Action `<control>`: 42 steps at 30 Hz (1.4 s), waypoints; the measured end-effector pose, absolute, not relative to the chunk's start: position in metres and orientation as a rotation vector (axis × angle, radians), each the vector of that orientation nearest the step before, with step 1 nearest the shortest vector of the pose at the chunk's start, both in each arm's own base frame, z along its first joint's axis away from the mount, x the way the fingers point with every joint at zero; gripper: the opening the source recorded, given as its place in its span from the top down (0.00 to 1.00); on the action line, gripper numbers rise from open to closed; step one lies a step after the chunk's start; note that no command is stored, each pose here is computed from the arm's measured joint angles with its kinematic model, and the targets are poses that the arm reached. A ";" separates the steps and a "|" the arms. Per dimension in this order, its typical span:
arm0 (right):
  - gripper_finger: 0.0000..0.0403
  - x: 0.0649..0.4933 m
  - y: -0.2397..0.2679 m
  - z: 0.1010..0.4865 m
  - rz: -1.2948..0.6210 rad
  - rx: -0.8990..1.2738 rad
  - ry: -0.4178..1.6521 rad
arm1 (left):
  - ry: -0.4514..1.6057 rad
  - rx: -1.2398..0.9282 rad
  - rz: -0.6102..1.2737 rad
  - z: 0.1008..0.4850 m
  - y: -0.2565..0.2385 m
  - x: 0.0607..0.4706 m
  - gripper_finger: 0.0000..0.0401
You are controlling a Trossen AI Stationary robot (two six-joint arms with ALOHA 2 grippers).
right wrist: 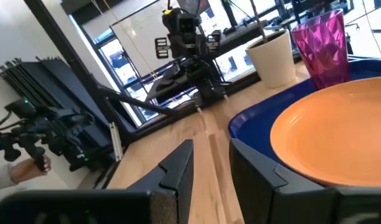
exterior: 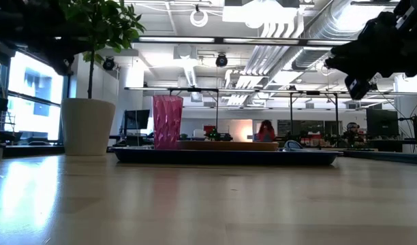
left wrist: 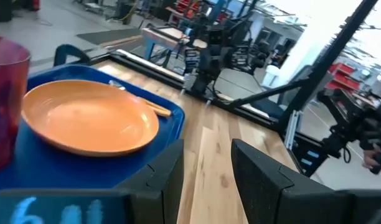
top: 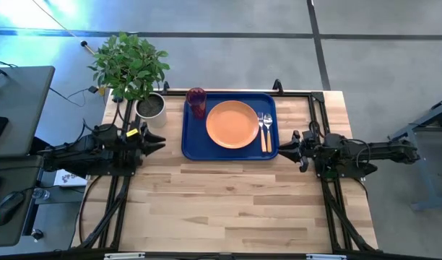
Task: Pick and place plate/cup/fork/spoon on tray
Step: Return to Home Position
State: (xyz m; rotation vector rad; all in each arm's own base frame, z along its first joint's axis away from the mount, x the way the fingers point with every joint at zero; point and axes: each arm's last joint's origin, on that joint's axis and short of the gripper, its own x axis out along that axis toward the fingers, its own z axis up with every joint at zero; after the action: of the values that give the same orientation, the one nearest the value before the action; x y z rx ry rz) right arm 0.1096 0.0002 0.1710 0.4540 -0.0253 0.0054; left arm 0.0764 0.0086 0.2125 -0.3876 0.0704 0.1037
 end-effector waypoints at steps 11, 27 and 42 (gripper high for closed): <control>0.77 0.110 0.000 0.169 -0.013 0.467 -0.010 | 0.033 -0.287 0.055 0.217 0.008 0.077 0.69; 0.77 0.110 0.000 0.167 -0.016 0.471 0.007 | -0.120 -0.255 -0.014 0.184 0.008 0.095 0.69; 0.77 0.110 0.000 0.167 -0.016 0.471 0.008 | -0.022 -0.196 0.053 0.168 0.010 0.097 0.69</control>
State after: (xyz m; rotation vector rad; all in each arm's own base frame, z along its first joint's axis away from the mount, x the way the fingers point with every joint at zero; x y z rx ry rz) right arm 0.1096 -0.0002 0.1672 0.4712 0.0075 -0.0157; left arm 0.0974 0.0103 0.1682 -0.1961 -0.0217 0.0525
